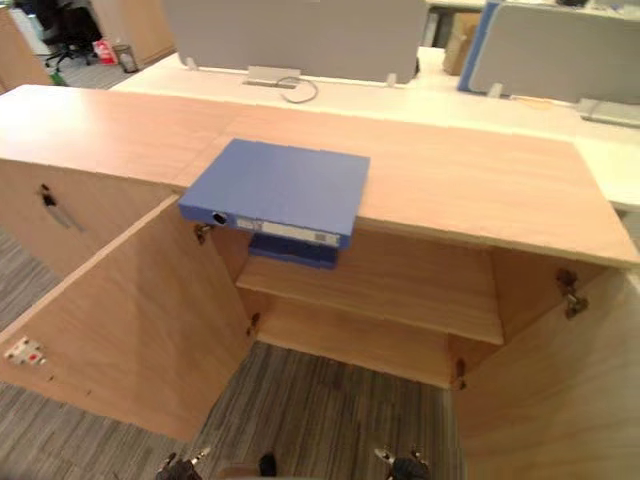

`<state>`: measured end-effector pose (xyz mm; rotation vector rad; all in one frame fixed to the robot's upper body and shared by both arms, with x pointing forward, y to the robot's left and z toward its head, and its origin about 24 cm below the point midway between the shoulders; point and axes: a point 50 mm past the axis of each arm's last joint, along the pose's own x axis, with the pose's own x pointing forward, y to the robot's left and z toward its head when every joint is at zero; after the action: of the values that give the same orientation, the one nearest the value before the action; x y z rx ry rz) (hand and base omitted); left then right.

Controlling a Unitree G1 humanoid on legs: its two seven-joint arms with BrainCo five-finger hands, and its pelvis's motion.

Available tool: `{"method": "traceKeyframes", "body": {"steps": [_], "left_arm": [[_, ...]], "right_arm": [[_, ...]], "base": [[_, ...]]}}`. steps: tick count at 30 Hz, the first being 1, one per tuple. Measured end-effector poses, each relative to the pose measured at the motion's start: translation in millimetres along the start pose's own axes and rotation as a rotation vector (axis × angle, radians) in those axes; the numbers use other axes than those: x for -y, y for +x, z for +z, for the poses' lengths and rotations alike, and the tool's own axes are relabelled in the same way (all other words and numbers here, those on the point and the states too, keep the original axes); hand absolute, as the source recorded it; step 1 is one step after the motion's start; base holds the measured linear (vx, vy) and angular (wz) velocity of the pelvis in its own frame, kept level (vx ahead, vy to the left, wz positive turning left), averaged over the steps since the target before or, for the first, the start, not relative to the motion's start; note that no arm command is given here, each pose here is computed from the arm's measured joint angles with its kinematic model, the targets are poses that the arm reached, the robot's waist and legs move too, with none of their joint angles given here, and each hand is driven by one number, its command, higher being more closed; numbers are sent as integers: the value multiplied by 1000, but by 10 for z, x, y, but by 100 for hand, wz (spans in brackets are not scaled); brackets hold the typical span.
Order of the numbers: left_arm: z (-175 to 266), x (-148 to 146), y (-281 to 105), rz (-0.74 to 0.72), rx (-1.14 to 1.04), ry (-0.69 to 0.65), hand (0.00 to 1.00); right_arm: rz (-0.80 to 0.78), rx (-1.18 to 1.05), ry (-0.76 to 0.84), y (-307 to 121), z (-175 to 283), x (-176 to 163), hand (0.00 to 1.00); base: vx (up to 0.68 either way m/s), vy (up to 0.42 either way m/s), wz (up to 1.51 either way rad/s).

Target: Walk over to the cabinet, pick up the folder, carry it to the office cabinet, place the folder inside the office cabinet, then close the office cabinet door

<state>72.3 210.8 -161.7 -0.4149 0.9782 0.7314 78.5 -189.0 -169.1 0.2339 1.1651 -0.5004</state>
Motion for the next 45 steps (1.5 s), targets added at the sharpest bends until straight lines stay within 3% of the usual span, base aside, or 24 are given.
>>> {"method": "traceKeyframes", "body": {"steps": [8,14,19,22,24,27,29,32,38,45], "left_arm": [[54,94,4,-152,-27,-156,0],[550,765,-252,-452,188,-292,0],[983,905,-540,-535,383,-345,0],[1297,987,-802,-541,597,-215,0],[1475,1040,-1002,-476,803,-9,0],[1621,1073,-1202,-269,1049,225,0],[1739,1143,-1395,-112,1221,284,0],[1848,1227,-1526,53,1353,320,0],[2098,1465,-1774,220,1598,451,0],[2448,1723,-1541,352,1685,847,0]], "right_arm": [[34,-11,-40,10,-3,53,0],[73,0,-189,16,49,-8,0],[96,-6,-278,14,58,-90,0],[102,-3,-318,9,54,-131,0],[105,-9,-330,2,31,-163,0],[83,-1,-355,1,34,-161,0],[54,-4,-353,-3,-2,-122,0],[35,7,-352,-4,1,-109,0],[30,22,-337,-7,5,-85,0],[62,28,-314,-5,16,-77,0]], "base": [[-21,7,-5],[-27,38,-2],[41,-2,0],[29,-34,20],[-26,-28,5],[-69,-9,-10],[-153,10,-10],[-131,-5,-11],[-87,-28,-8],[21,-14,-17]]}}
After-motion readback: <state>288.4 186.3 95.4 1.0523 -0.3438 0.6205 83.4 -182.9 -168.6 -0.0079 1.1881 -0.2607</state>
